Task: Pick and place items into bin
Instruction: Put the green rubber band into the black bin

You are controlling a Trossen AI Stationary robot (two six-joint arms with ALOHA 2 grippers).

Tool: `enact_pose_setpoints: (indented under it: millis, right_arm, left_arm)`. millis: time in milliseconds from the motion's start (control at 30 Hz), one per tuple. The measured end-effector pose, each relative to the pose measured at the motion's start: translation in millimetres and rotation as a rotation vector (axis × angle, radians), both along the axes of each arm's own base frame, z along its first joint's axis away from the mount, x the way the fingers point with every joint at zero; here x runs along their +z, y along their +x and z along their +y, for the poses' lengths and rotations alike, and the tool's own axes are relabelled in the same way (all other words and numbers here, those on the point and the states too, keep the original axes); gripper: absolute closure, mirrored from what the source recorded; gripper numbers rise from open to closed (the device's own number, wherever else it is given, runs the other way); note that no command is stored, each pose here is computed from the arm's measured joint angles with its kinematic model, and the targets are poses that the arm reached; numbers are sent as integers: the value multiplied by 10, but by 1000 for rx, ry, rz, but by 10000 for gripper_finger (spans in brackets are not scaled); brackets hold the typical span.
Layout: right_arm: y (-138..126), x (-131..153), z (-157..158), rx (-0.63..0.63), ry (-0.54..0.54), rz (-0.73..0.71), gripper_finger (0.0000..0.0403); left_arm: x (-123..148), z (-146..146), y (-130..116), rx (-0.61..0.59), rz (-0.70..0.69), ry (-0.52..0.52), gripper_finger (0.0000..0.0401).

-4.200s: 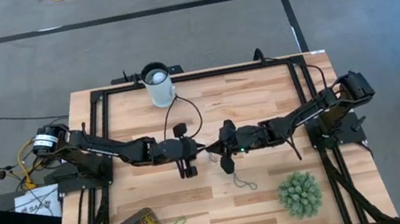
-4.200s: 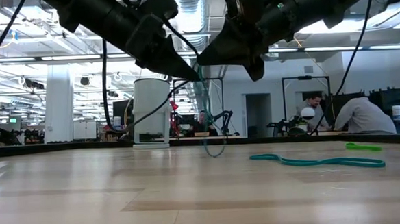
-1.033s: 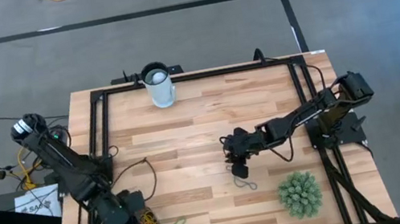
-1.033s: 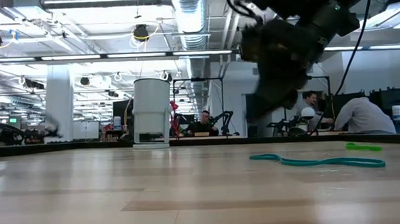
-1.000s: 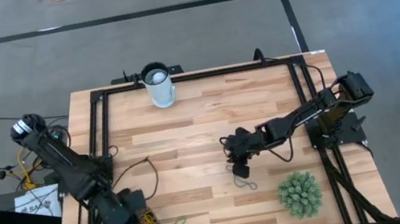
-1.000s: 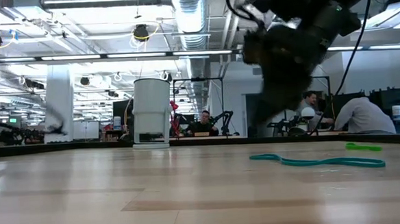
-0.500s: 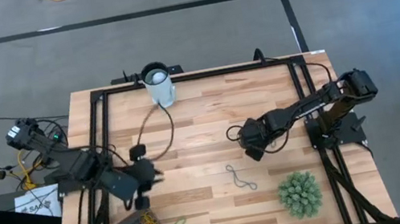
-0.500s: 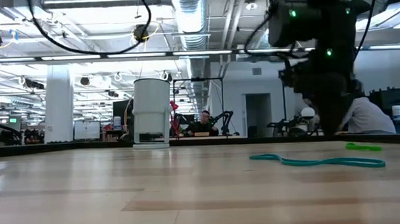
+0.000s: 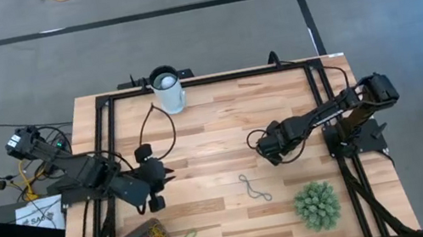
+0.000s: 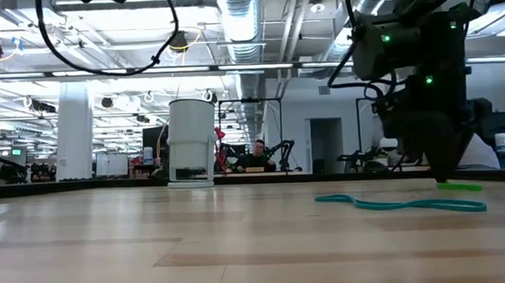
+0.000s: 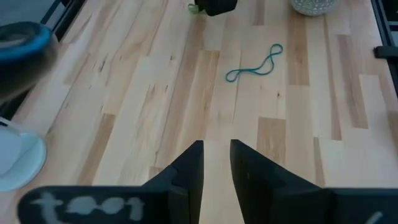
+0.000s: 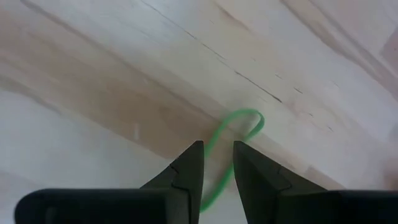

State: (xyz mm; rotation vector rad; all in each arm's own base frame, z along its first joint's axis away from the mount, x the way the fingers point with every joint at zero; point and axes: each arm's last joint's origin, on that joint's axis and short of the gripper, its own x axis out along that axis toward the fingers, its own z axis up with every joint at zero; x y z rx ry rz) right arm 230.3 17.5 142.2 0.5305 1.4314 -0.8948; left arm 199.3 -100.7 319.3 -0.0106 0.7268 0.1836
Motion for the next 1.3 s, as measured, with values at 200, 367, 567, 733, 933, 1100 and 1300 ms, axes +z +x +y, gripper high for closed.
enact_pose_setpoints:
  millis: [200, 367, 567, 733, 933, 1100, 1300]
  right_arm:
    - [5, -1, 39, -45, -19, -24, 321]
    - [16, -5, 89, -52, -19, -48, 321]
    - [-108, -155, 107, -123, -59, -67, 321]
    - [-147, -214, 163, -130, -80, -98, 321]
    - [-127, -223, 217, -97, -119, -142, 360]
    - [-99, -213, 303, 23, -159, -166, 393]
    - [282, 88, 557, 194, -264, -469, 400]
  left_arm:
    - [0, -1, -1, 3, 0, -5, 331]
    - [-2, -5, -1, -2, 3, -13, 331]
    - [-4, -10, -3, 0, 3, -18, 331]
    - [-5, -14, -5, -4, 4, -16, 331]
    - [-6, -14, -4, -3, 3, -14, 331]
    - [-6, -14, -4, -7, 5, -9, 331]
    - [1, 6, 2, 23, -17, 42, 331]
